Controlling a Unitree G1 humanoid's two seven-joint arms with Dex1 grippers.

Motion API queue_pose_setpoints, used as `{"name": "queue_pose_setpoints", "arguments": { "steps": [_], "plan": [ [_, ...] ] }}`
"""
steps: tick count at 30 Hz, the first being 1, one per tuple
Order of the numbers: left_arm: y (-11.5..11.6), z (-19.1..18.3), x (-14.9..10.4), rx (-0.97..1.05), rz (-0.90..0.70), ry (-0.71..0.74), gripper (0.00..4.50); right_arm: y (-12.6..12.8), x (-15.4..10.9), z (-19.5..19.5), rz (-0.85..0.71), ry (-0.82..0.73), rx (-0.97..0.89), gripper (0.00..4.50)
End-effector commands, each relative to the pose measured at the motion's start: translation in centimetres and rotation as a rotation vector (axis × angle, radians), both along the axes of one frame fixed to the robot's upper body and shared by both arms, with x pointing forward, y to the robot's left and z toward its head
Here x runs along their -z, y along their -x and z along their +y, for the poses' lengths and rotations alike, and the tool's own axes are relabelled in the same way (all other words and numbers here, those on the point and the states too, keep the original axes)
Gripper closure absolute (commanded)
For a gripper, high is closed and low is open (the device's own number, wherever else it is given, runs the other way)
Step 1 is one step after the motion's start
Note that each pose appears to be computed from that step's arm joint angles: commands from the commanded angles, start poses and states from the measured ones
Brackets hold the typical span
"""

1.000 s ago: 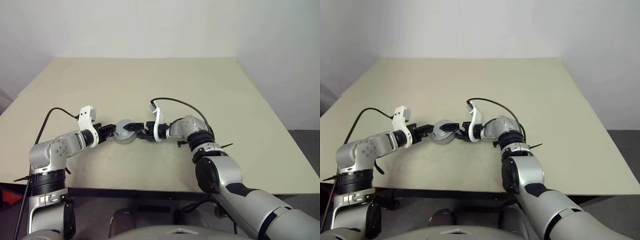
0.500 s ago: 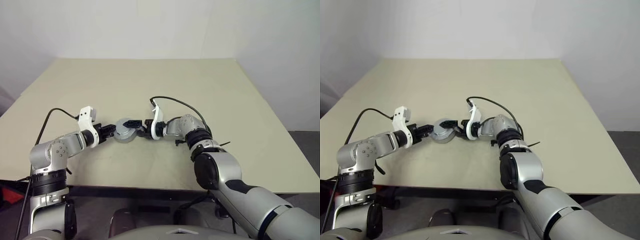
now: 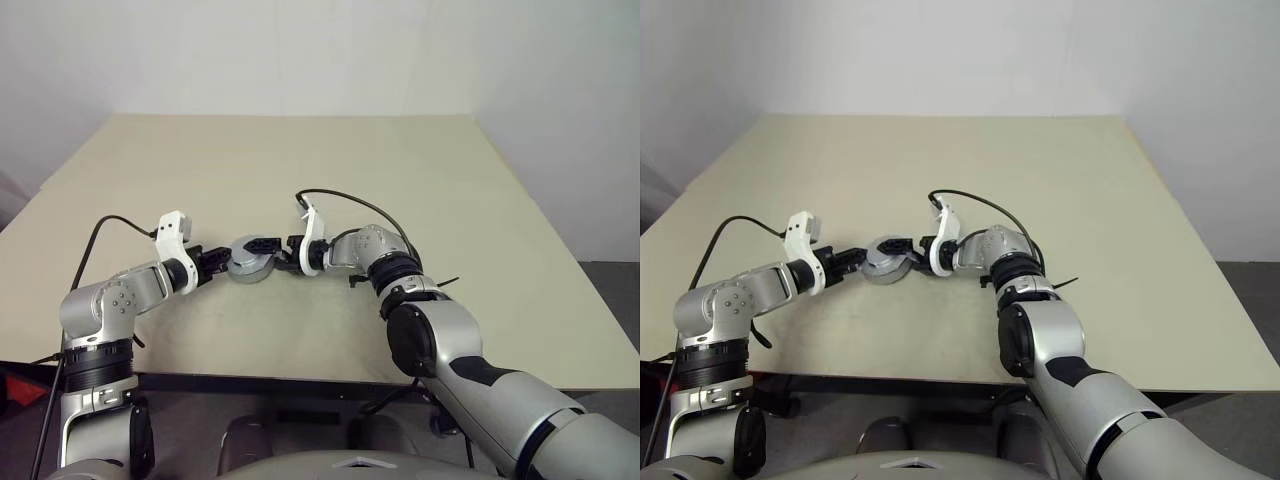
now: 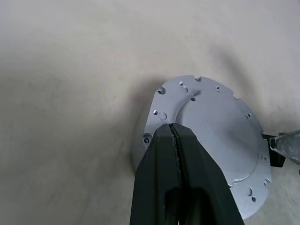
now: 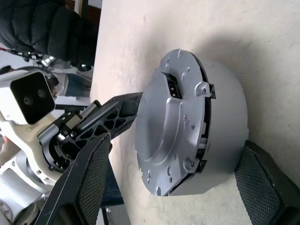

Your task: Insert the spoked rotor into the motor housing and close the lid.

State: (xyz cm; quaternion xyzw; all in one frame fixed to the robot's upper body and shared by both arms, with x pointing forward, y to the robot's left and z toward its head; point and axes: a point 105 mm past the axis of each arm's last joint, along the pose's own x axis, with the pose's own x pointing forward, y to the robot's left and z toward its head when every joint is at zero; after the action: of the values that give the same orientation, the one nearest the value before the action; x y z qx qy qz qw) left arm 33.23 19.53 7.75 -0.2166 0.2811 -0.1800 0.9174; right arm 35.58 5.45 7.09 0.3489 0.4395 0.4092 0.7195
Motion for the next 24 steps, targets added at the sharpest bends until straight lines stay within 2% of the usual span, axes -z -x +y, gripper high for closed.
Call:
{"name": "queue_pose_setpoints", "arguments": {
  "steps": [1, 2, 5, 10, 11, 15, 24],
  "plan": [
    [0.2, -1.7, 0.6, 0.058, 0.023, 0.035, 4.5, 3.0, -5.0, 7.0, -0.049, -0.202, -0.175, 0.01],
    [0.2, -1.7, 0.6, 0.057, 0.022, 0.035, 4.5, 3.0, -5.1, 7.0, -0.047, -0.203, -0.173, 0.01],
    [0.2, -1.6, 0.6, 0.054, 0.02, 0.035, 4.5, 2.9, -5.3, 7.1, -0.046, -0.214, -0.168, 0.63],
    [0.2, -1.6, 0.6, 0.052, 0.017, 0.034, 4.5, 2.9, -5.9, 7.1, -0.049, -0.237, -0.173, 2.26],
    [0.2, -1.6, 0.6, 0.052, 0.017, 0.034, 4.5, 2.9, -5.9, 7.0, -0.049, -0.238, -0.172, 2.48],
    [0.2, -1.6, 0.6, 0.052, 0.015, 0.033, 4.5, 2.8, -6.2, 7.1, -0.058, -0.246, -0.175, 2.65],
    [-0.1, -1.5, 0.4, 0.049, 0.001, 0.031, 4.5, 1.5, -6.2, 6.4, -0.036, -0.262, -0.089, 2.65]
  ]
}}
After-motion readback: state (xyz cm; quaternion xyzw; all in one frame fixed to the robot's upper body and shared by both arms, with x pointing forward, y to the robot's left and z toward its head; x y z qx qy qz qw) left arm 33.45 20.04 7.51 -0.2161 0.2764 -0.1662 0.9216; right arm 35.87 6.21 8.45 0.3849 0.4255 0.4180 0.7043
